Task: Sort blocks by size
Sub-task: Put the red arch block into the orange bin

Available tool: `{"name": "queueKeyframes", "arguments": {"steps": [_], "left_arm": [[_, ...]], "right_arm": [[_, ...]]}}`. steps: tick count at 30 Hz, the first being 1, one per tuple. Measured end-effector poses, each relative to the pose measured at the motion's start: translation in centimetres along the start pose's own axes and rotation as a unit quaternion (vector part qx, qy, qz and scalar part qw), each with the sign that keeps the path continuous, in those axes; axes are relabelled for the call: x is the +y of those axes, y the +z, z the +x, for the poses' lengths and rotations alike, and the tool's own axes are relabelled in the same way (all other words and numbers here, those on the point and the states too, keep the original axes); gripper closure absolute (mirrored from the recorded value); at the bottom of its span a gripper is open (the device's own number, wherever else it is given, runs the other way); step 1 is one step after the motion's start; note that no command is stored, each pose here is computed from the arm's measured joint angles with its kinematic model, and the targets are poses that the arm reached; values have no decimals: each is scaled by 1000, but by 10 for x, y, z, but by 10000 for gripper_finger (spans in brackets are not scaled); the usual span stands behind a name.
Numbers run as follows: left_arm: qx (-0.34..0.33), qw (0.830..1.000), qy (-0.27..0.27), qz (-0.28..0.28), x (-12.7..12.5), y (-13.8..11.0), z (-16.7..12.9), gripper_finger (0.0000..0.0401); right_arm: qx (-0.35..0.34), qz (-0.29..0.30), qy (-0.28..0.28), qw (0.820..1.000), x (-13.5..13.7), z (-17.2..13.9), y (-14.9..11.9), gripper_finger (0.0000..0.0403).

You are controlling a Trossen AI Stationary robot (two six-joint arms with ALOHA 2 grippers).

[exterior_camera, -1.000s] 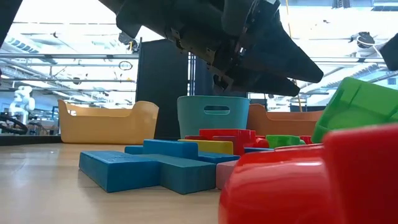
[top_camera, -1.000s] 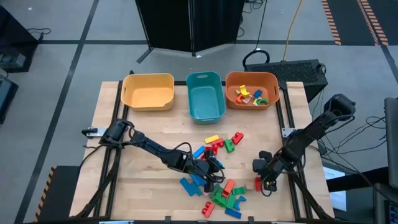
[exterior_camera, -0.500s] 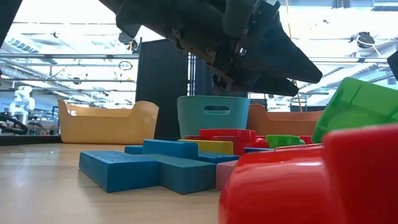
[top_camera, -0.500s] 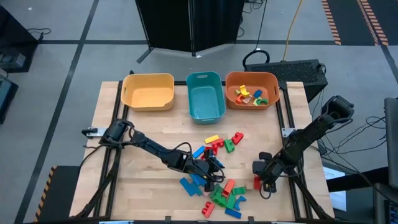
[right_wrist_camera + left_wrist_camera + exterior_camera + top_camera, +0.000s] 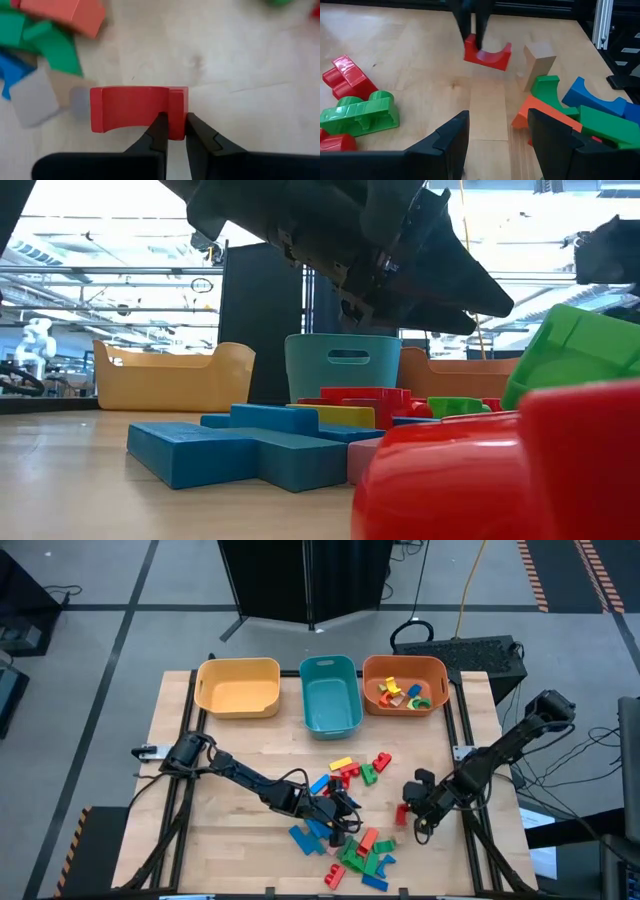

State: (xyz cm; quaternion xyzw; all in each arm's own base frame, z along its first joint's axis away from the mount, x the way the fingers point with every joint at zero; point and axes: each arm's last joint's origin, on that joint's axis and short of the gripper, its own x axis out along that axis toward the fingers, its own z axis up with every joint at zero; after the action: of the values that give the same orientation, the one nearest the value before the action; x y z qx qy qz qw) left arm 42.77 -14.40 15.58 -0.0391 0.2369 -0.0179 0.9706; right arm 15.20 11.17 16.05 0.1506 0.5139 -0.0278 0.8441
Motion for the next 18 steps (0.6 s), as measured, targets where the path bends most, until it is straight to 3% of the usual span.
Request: {"name": "queueKeyframes", "arguments": {"steps": [10,18], "left_arm": [[-6,1000,23,12,2,1,0,209],[-6,1000,24,16,2,0,0,209]], "right_arm": [[-141,75,-104,982,-32,-13,31,378],[-190,112,-161,962,-64,-20,55,378]]}}
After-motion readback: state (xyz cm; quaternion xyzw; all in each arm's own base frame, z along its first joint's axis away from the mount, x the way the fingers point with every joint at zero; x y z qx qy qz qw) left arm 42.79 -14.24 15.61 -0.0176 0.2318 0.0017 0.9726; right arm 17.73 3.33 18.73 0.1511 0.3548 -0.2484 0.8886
